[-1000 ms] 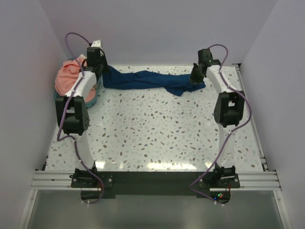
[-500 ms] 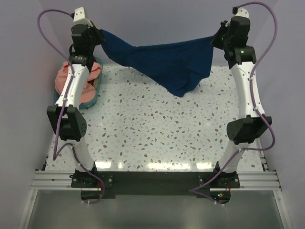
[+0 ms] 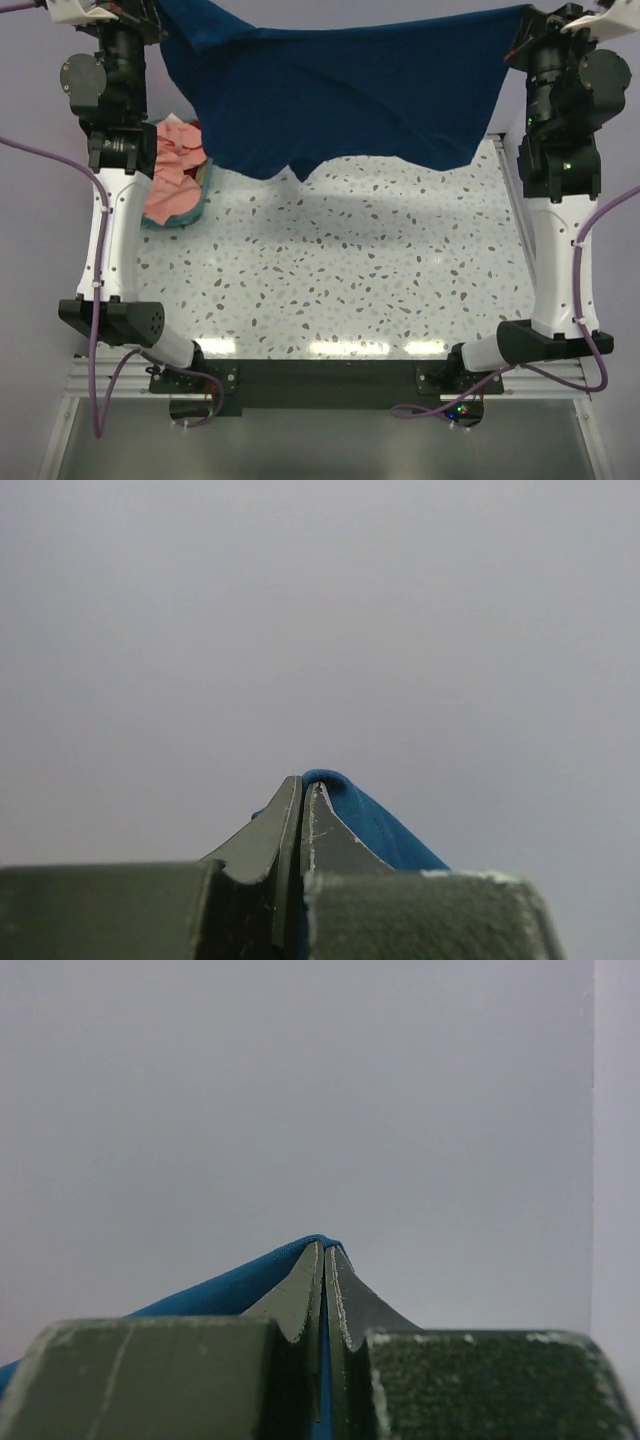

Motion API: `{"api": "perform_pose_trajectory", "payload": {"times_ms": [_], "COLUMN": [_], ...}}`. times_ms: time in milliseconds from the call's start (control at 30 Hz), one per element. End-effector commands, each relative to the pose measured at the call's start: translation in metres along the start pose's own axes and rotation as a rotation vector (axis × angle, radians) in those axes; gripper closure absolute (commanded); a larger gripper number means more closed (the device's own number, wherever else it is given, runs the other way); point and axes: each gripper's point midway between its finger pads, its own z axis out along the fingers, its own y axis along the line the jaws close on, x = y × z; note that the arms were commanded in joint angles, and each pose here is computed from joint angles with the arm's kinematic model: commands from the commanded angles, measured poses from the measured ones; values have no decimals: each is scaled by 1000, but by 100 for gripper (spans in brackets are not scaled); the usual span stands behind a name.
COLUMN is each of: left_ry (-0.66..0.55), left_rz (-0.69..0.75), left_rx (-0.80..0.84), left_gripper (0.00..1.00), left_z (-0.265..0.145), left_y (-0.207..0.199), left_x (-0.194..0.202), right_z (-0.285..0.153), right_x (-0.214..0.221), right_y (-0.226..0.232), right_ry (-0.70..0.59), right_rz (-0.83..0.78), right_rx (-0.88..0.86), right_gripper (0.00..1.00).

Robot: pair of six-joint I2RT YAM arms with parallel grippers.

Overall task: Fold and stack the t-shirts
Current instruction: Flatten the tshirt out

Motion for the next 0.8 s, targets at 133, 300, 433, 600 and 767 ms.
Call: {"api": "perform_pose_trajectory", "payload": {"times_ms": [133,300,433,600,767], "left_ry": [142,195,200,170,102], "left_rz": [-47,-76,-84,-89,-76], "left_rx": [132,183,177,190,218], "left_gripper": [100,100,100,100,100], "left_z": [46,68,72,71,64], "left_y": [-6,-4,3,0,-9], "left_x": [89,141,162,154,126], "right_z": [42,69,86,91,81], "right_x": [62,115,142,131,109], "right_y": [-21,-32,-35,-32,-32], "right_ry": [71,158,200,170,112], "right_rz": [-44,-67,-57,-45,-47], "right_rx": [95,126,135,125,129], "right_gripper": [100,100,100,100,100]}}
